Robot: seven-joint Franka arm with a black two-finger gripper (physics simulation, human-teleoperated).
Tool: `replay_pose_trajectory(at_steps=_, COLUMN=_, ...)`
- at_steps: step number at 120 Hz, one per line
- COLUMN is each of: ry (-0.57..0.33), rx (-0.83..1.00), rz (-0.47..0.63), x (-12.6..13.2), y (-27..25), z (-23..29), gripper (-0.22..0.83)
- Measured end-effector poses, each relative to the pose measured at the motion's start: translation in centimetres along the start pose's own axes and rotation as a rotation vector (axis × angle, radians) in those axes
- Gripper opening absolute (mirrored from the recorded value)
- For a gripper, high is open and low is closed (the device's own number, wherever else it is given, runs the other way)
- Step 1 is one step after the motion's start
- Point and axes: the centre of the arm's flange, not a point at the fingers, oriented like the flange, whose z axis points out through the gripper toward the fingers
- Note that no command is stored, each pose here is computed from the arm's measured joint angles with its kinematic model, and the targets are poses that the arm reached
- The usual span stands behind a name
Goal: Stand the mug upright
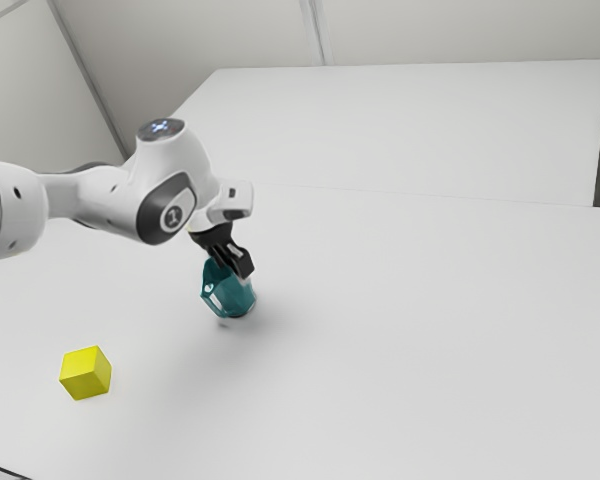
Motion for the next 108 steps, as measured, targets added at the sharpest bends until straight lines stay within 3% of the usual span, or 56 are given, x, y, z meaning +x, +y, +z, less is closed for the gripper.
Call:
replay_pose_trajectory(at_steps=43, ry=0.036, rx=-0.009, rz=-0.027, x=0.0, y=-0.8, z=-6.5, gripper=0.40)
replay_pose_trajectory(at_steps=65, ry=0.042, rx=0.005, rz=-0.039, x=4.8, y=-1.7, z=-12.6, gripper=0.52)
replay_pose_trajectory(at_steps=83, ry=-0.010, rx=-0.022, rz=-0.062, x=7.8, y=-1.8, z=-16.7, gripper=0.57)
replay_pose_trajectory(at_steps=108, ry=-0.127, rx=-0.074, rz=-0.133, x=6.6, y=-3.2, z=-17.6, gripper=0.60)
